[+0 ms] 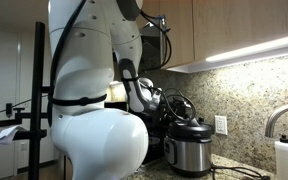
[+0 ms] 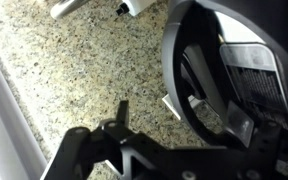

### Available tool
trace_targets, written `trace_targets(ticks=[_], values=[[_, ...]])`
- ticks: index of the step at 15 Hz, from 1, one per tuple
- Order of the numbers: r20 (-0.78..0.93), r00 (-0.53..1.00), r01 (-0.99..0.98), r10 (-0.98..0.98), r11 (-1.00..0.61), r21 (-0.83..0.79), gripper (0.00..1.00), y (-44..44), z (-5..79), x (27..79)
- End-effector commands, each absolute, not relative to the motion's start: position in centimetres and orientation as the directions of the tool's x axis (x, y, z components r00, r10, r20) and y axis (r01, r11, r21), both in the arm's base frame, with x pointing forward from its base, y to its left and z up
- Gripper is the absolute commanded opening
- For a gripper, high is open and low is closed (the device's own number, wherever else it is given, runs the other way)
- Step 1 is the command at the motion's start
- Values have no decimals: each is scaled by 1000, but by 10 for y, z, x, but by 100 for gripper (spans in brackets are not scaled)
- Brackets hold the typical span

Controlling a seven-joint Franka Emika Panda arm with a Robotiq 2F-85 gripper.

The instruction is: Pick up the lid from the cooker and put it on the counter

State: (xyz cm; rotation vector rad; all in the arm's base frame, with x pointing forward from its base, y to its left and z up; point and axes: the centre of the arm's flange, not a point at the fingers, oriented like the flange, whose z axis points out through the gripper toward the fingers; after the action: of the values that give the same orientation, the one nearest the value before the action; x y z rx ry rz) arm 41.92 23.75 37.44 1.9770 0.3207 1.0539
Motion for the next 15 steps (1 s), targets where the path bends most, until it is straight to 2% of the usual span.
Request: trace_targets(ticks=[1, 15], values=[[555, 589, -193, 588, -564, 803, 100, 238, 361, 429], [500, 598, -205, 627, -484, 851, 100, 208, 335, 459]])
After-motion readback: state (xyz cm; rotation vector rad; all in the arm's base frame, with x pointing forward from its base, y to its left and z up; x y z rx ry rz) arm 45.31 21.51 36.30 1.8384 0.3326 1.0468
